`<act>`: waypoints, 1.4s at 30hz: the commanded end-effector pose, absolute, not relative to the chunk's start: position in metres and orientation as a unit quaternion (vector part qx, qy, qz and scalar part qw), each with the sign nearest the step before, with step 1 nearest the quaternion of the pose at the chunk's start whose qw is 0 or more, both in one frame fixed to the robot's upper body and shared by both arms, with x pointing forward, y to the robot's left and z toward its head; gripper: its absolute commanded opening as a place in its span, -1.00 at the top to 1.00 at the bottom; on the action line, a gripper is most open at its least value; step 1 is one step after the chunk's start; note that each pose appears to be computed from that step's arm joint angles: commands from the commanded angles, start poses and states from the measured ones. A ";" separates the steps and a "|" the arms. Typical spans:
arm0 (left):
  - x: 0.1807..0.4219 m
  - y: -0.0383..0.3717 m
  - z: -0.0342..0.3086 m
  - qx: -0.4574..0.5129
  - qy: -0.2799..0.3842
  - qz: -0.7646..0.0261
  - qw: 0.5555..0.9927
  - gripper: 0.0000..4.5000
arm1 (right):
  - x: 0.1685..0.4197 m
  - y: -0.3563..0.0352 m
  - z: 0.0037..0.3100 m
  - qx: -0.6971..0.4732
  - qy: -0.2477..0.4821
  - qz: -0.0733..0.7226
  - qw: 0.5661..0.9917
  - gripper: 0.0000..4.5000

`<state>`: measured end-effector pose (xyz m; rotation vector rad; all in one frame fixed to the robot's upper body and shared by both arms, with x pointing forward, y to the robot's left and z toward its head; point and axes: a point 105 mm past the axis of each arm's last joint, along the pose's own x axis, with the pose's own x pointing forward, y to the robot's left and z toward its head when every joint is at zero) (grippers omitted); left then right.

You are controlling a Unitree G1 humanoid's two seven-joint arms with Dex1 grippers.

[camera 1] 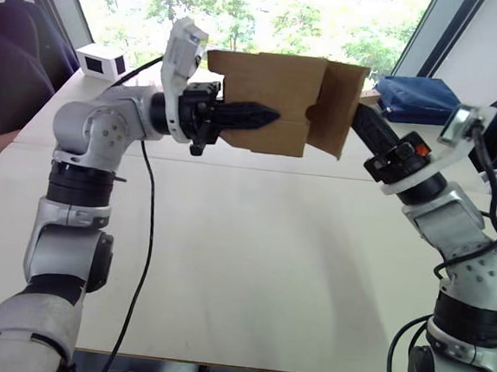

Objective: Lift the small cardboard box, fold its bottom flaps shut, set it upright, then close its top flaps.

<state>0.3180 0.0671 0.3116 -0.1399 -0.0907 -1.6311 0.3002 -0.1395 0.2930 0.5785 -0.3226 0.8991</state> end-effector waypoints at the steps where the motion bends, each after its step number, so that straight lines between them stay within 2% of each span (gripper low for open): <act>1: 0.316 0.069 0.329 -0.046 -0.072 -0.727 0.681 1.00 | 0.288 -0.132 0.302 0.285 -0.168 0.449 0.830 0.33; 26: 0.319 0.069 0.332 -0.048 -0.067 -0.727 0.682 1.00 | 0.277 -0.112 0.300 0.322 -0.165 0.483 0.798 0.33; 42: 0.312 0.068 0.335 -0.048 -0.070 -0.736 0.672 1.00 | 0.296 -0.114 0.299 0.328 -0.177 0.438 0.818 0.33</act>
